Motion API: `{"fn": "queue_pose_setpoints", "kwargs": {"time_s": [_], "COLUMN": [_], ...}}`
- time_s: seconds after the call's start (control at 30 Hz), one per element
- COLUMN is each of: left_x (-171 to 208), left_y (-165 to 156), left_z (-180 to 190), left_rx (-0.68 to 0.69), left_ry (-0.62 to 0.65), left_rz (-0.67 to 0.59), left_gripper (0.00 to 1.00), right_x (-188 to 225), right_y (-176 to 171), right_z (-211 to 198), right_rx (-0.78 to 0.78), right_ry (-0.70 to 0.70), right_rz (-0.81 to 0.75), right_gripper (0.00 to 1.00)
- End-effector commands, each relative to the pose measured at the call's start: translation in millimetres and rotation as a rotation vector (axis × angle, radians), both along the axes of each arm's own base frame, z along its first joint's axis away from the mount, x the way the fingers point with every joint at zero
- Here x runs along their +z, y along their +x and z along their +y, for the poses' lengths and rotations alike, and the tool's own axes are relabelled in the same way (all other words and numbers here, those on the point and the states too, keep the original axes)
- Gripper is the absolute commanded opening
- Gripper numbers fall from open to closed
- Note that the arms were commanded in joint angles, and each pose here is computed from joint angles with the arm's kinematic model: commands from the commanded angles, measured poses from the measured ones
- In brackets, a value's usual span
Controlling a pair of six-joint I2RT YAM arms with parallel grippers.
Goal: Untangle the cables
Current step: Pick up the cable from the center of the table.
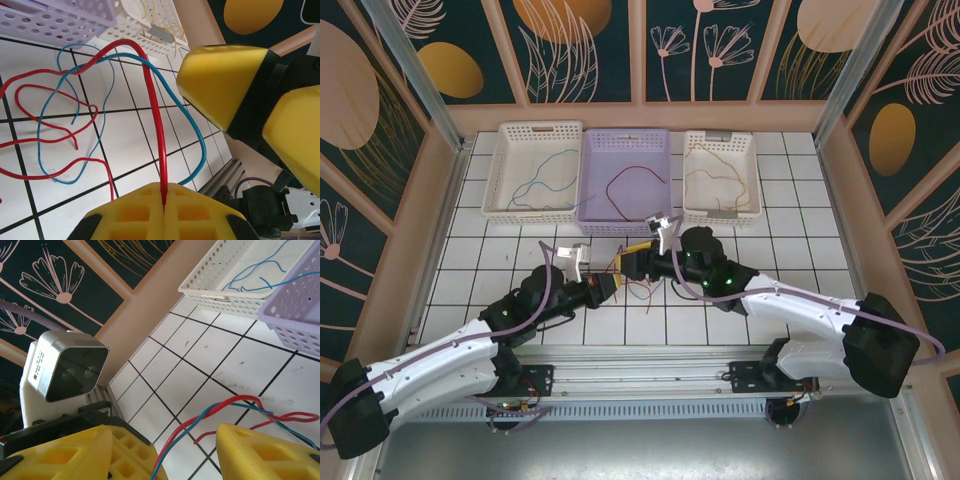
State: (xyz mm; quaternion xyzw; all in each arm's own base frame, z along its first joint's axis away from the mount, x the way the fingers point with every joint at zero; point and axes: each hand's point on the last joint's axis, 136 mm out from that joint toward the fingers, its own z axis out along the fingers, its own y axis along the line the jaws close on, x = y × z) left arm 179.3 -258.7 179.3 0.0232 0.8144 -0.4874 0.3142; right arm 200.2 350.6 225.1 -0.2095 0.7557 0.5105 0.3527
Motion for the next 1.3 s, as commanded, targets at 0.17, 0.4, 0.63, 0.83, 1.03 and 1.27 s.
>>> {"fn": "queue_pose_setpoints", "kwargs": {"time_s": [0.17, 0.4, 0.63, 0.83, 1.03, 1.27], "left_x": [12.2, 11.6, 11.8, 9.3, 7.6, 40.1], "left_y": [2.8, 2.8, 2.6, 0.3, -2.5, -4.0], "left_z": [-4.9, -2.9, 0.0, 4.5, 11.1, 16.3], "left_rx": [-0.013, -0.007, 0.001, 0.005, 0.015, 0.025], "left_ry": [-0.003, 0.003, 0.008, 0.021, 0.032, -0.008], "left_rz": [-0.026, -0.027, -0.029, -0.025, -0.025, -0.071], "left_gripper": [0.00, 0.00, 0.00, 0.00, 0.00, 0.00], "right_x": [-12.9, -12.4, -13.7, -2.9, 0.1, -11.7], "right_y": [-6.1, -3.7, -2.4, 2.8, 15.2, 18.0], "right_z": [20.4, 16.6, 12.1, -12.3, -52.5, -79.1], "right_rx": [0.032, 0.006, -0.012, -0.095, -0.188, -0.217], "right_ry": [-0.046, -0.061, -0.081, -0.090, -0.067, -0.067], "right_rz": [0.013, 0.000, -0.001, -0.043, -0.031, -0.005], "right_gripper": [0.52, 0.32, 0.10, 0.00, 0.00, 0.01]}}
